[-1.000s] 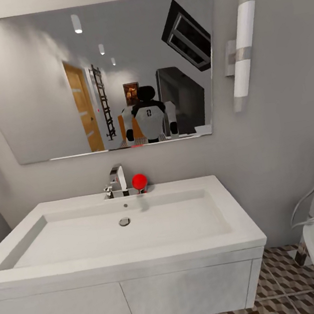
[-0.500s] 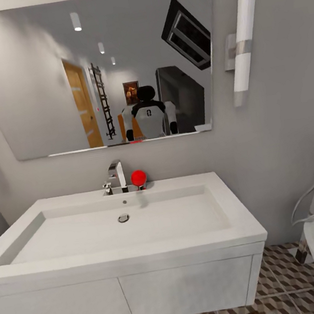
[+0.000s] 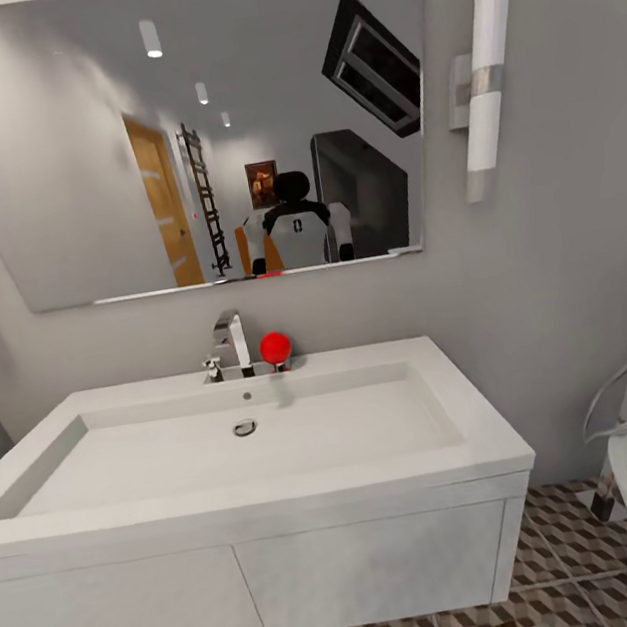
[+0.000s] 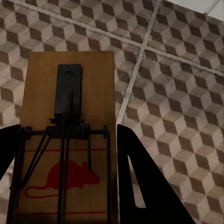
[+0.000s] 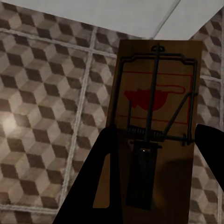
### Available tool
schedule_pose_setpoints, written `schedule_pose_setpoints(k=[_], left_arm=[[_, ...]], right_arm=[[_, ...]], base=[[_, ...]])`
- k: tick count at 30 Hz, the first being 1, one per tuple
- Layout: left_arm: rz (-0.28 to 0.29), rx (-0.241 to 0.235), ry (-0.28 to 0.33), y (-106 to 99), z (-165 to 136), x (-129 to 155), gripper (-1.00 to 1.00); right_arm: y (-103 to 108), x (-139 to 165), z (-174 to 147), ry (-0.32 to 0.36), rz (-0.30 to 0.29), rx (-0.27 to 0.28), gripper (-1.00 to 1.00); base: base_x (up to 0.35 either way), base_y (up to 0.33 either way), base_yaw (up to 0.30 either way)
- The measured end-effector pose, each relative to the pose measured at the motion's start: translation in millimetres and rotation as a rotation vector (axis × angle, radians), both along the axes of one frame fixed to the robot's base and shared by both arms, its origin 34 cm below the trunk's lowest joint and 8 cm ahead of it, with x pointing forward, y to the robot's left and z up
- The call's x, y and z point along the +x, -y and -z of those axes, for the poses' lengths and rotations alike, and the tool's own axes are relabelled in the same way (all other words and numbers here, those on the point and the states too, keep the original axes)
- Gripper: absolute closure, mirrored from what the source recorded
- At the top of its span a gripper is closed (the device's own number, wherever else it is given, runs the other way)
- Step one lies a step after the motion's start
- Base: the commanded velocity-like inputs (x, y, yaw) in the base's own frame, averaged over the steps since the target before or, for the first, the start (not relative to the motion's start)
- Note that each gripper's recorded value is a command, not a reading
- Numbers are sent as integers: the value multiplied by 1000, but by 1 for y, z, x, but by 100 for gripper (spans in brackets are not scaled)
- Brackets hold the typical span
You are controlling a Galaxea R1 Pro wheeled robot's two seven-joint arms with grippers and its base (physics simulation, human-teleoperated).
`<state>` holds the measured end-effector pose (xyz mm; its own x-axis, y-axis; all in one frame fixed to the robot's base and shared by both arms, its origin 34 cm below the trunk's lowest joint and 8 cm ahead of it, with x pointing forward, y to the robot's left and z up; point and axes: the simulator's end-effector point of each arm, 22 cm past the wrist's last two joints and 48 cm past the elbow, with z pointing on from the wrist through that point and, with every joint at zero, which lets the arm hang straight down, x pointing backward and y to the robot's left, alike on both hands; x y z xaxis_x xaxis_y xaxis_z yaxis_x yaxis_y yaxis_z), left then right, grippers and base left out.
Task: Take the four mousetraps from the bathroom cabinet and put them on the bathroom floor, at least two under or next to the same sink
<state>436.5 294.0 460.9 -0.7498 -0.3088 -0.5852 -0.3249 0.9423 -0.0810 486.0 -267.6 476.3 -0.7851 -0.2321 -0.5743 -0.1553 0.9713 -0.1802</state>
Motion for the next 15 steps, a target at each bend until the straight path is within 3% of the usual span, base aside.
schedule_pose_setpoints(k=[15], left_arm=[[2,-2,0,2,28,-3,100]], right_arm=[[0,-2,27,4,2,2,100]], base=[[0,0,0]])
